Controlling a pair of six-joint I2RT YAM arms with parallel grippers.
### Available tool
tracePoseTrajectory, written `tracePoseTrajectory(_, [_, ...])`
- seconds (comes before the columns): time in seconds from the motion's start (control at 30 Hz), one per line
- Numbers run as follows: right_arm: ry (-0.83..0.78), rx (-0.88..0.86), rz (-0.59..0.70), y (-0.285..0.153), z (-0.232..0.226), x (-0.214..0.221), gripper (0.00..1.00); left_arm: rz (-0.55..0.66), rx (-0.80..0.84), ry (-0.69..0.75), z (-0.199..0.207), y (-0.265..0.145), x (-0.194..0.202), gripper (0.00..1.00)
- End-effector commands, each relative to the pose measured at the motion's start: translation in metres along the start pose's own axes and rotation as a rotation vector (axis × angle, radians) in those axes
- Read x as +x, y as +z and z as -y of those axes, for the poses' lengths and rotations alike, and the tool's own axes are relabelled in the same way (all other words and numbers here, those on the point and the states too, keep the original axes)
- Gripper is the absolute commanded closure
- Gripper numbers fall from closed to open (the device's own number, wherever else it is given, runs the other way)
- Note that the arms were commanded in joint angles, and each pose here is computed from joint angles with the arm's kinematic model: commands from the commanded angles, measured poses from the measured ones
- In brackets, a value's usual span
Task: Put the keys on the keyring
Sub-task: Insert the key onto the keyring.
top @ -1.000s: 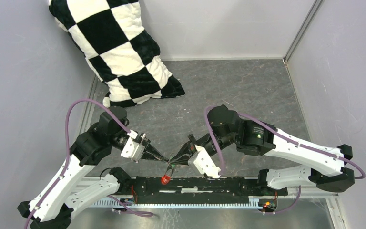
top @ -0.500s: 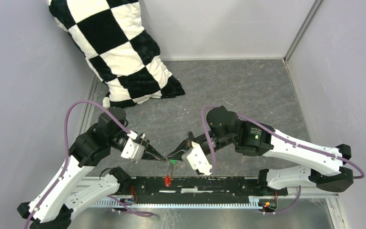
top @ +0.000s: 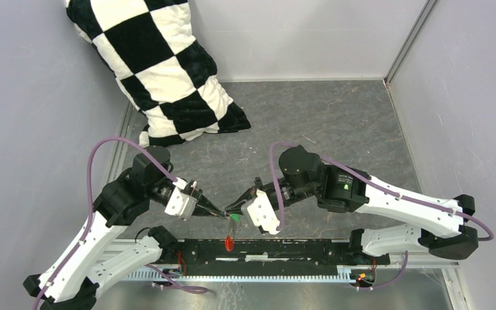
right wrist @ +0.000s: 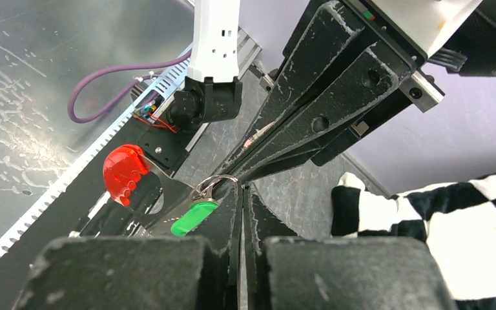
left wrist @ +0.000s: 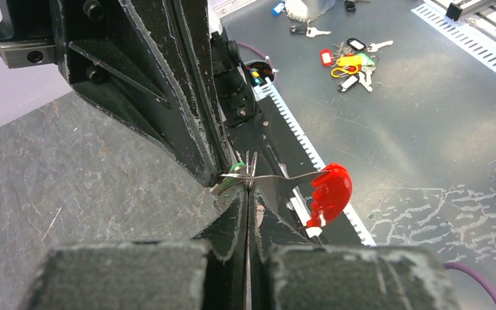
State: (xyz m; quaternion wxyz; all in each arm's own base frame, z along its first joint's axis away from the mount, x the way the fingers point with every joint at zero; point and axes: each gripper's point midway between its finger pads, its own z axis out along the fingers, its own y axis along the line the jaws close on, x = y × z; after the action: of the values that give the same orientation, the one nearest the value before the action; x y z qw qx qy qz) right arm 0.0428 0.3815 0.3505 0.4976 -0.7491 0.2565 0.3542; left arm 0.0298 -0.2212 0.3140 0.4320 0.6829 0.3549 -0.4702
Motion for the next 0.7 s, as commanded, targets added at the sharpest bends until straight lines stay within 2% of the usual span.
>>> tracePoseTrajectory(0.0, [0.043,0.042,-0.044,0.004,0.006,0.012,1.00,0.045,-0.012,0.014,-0.004,0.001,-0.011,0.98])
tracePoseTrajectory(0.17, [0.069,0.010,-0.031,0.005,0.000,0.010,1.00,0.101,-0.129,-0.046,-0.023,0.002,-0.019,0.98])
tracePoseTrajectory(0.57, [0.082,0.071,-0.016,0.002,0.008,0.006,0.99,0.121,-0.200,-0.062,-0.040,0.000,-0.029,0.98])
tracePoseTrajectory(0.67, [0.081,0.107,-0.011,-0.001,0.013,0.005,0.92,0.125,-0.248,-0.074,-0.048,-0.002,-0.030,0.98])
